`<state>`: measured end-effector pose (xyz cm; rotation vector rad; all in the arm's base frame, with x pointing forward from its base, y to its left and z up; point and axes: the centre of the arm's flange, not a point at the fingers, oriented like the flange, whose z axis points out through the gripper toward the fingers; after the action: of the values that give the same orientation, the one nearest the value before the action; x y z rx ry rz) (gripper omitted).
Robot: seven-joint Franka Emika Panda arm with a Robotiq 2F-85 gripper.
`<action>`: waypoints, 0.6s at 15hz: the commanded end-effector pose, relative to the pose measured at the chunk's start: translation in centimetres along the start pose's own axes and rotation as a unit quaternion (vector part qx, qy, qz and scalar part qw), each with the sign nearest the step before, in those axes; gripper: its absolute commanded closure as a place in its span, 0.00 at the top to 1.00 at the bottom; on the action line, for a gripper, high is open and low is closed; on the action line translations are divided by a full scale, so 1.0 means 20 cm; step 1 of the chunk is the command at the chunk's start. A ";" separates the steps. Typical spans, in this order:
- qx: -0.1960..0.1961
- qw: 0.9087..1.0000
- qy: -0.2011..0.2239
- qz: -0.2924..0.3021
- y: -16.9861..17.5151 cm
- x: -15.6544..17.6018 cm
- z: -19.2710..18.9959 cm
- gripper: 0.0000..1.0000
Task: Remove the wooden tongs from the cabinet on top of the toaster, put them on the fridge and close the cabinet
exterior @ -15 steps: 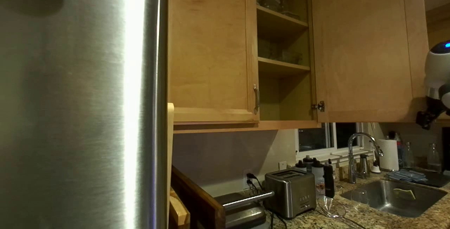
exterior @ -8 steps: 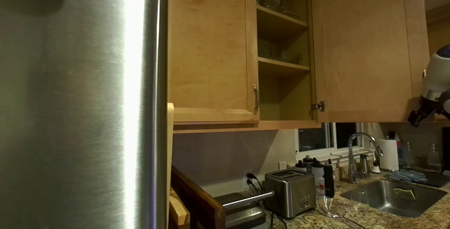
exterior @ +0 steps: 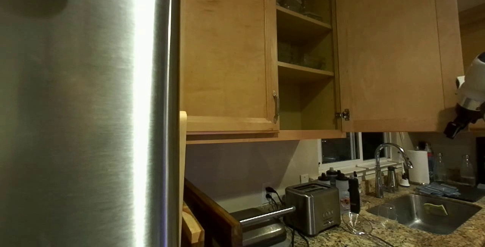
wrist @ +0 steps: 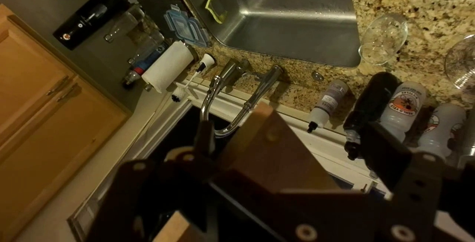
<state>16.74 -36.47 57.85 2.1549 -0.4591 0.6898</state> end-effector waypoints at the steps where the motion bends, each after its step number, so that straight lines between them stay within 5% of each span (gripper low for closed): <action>1: 0.034 0.996 0.035 -0.068 -0.27 0.01 -0.13 1.00; 9: 0.025 0.989 0.053 -0.134 -0.54 -0.08 -0.52 1.00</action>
<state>15.63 -28.07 56.88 2.1474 -0.2741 0.6236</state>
